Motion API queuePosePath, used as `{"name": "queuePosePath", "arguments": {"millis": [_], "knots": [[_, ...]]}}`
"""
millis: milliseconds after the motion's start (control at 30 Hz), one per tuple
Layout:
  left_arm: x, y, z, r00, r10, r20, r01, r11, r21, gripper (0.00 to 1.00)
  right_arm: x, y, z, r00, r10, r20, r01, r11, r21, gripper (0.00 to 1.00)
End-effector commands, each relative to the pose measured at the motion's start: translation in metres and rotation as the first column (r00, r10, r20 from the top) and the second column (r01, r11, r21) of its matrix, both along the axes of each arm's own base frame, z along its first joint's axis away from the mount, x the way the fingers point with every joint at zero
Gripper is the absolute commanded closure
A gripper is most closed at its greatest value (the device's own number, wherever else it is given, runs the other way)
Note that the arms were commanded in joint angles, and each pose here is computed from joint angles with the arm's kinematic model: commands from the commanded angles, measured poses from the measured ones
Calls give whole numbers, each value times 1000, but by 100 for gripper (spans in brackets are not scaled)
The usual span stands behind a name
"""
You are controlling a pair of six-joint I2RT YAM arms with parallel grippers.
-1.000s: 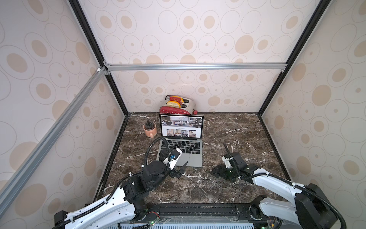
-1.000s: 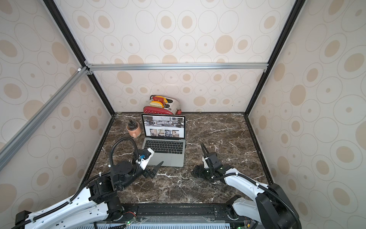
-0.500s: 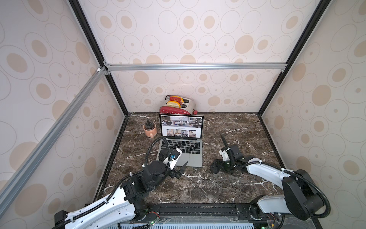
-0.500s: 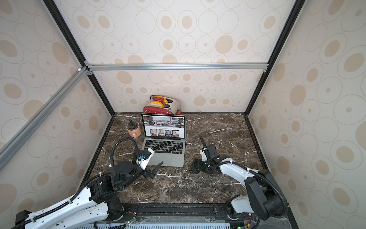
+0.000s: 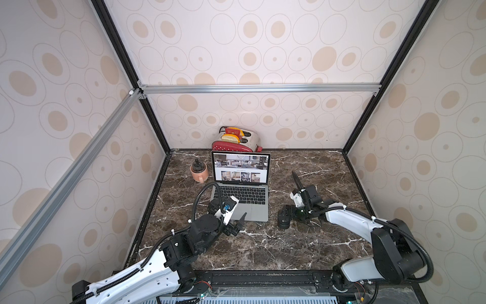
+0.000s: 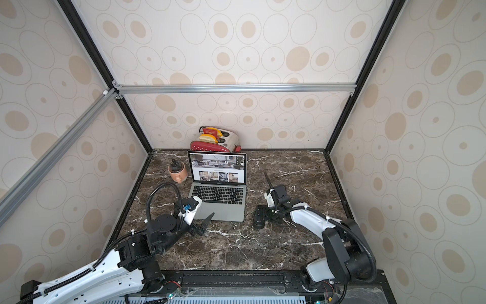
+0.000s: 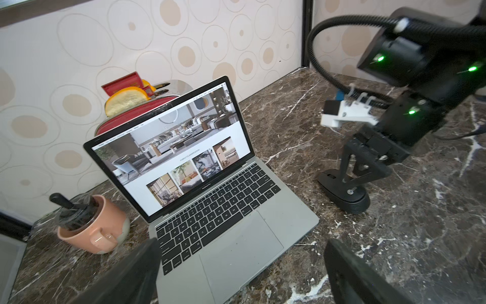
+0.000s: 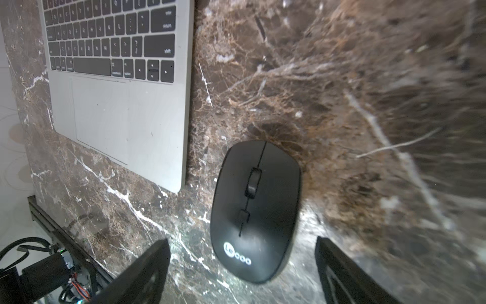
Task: Insert the wireless mouse receiver into the laptop
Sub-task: Adjust the mouse at the center of the board, then reset both arms
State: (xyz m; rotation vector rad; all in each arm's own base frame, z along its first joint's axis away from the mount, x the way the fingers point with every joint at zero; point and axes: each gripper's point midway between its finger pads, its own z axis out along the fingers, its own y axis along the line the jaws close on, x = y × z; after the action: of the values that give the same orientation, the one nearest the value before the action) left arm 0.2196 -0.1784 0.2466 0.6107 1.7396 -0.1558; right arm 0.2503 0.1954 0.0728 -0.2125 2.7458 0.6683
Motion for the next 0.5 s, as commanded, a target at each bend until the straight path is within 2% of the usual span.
{"name": "queuePosePath", "arguments": {"millis": [0, 67, 100, 133, 167, 200, 267, 300, 333, 367, 400, 467], "knots": [[23, 62, -9, 939, 340, 51, -341, 940, 20, 1, 32, -43, 54, 950, 25, 312, 46, 975, -218, 1], [39, 90, -33, 912, 406, 63, -410, 907, 91, 3, 57, -72, 74, 828, 52, 558, 164, 930, -330, 1], [48, 116, -38, 868, 494, 52, -497, 865, 67, 4, 67, -82, 88, 729, 100, 677, 213, 907, -363, 1], [55, 134, -44, 844, 536, 10, -536, 844, 31, 5, 73, -91, 99, 646, 124, 753, 269, 886, -377, 1], [61, 147, -48, 830, 557, -25, -557, 831, 4, 6, 78, -97, 102, 586, 154, 796, 305, 868, -393, 1], [67, 162, -54, 802, 595, -57, -597, 802, -28, 7, 84, -104, 103, 551, 185, 814, 331, 847, -416, 0], [80, 178, -71, 779, 624, -64, -623, 781, 34, 5, 97, -124, 96, 581, 181, 794, 392, 792, -468, 0], [86, 187, -85, 750, 656, -80, -652, 754, 73, 5, 104, -132, 91, 599, 171, 782, 407, 776, -482, 0], [92, 188, -96, 749, 656, -96, -648, 755, 100, 5, 108, -137, 84, 601, 175, 780, 418, 764, -493, 0], [100, 186, -108, 756, 646, -106, -635, 763, 120, 5, 113, -143, 79, 576, 165, 800, 447, 757, -477, 0], [110, 184, -121, 755, 644, -125, -631, 765, 130, 5, 116, -143, 70, 573, 178, 800, 428, 767, -478, 0], [129, 178, -130, 777, 619, -113, -601, 783, 156, 7, 122, -156, 50, 596, 140, 791, 444, 763, -469, 0]]}}
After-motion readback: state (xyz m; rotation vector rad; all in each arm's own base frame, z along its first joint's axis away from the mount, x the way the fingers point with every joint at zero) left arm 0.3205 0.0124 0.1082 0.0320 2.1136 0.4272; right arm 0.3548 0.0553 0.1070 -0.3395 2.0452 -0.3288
